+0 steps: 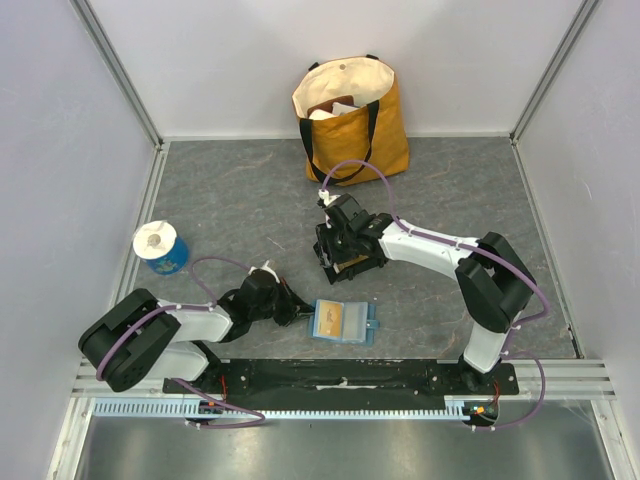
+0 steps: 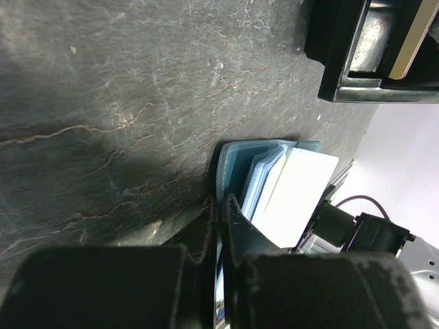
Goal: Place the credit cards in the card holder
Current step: Pick up the credit card from the storage box.
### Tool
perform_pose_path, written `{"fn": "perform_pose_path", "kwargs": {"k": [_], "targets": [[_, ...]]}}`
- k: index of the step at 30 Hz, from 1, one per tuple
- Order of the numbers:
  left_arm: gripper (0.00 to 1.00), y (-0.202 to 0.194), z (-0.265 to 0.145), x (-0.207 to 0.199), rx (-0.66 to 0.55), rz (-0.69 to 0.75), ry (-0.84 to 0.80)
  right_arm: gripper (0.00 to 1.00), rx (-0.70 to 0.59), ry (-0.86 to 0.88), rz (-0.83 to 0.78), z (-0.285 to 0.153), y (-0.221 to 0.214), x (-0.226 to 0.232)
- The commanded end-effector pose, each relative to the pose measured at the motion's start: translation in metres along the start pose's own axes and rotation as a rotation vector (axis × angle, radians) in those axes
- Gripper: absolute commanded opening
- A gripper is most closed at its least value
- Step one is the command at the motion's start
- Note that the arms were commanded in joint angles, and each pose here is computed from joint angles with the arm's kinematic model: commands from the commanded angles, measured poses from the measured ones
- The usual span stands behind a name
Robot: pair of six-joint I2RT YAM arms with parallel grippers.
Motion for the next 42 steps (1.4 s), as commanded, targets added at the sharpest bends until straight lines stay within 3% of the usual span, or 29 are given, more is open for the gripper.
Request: {"fn": "perform_pose_path", "kwargs": {"k": [1, 4, 10, 20, 32, 42], "targets": [[0.02, -0.003, -0.001, 0.028, 0.002, 0.037, 0.148, 0.49, -0.081, 0.069, 0.003, -0.017, 0.018, 0.013], [0.02, -0.002, -0.001, 0.027, 0.002, 0.038, 0.145, 0.5, -0.071, 0.064, 0.002, -0.013, 0.016, 0.012], [0.02, -0.003, -0.001, 0.027, 0.007, 0.039, 0.145, 0.62, -0.065, -0.02, -0.024, -0.003, 0.015, 0.003], [0.02, -0.003, -0.001, 0.026, 0.009, 0.039, 0.142, 0.64, -0.039, 0.086, -0.01, 0.006, 0.013, 0.011], [0.02, -0.002, 0.0, 0.025, 0.012, 0.042, 0.141, 0.57, -0.087, 0.13, 0.013, -0.01, 0.023, 0.015], [0.02, -0.002, 0.001, 0.025, 0.017, 0.043, 0.143, 0.42, -0.074, 0.135, 0.02, -0.008, 0.02, 0.014]]}}
Point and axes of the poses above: each gripper's point midway between its finger pads, its own z axis out along the fingers, its own x axis along the line the jaws close on, y = z × x, the point moved 10 cm from there along -z, back along the fingers, and after that the axes turned 6 degrees about -z, right-handed, at the moved point
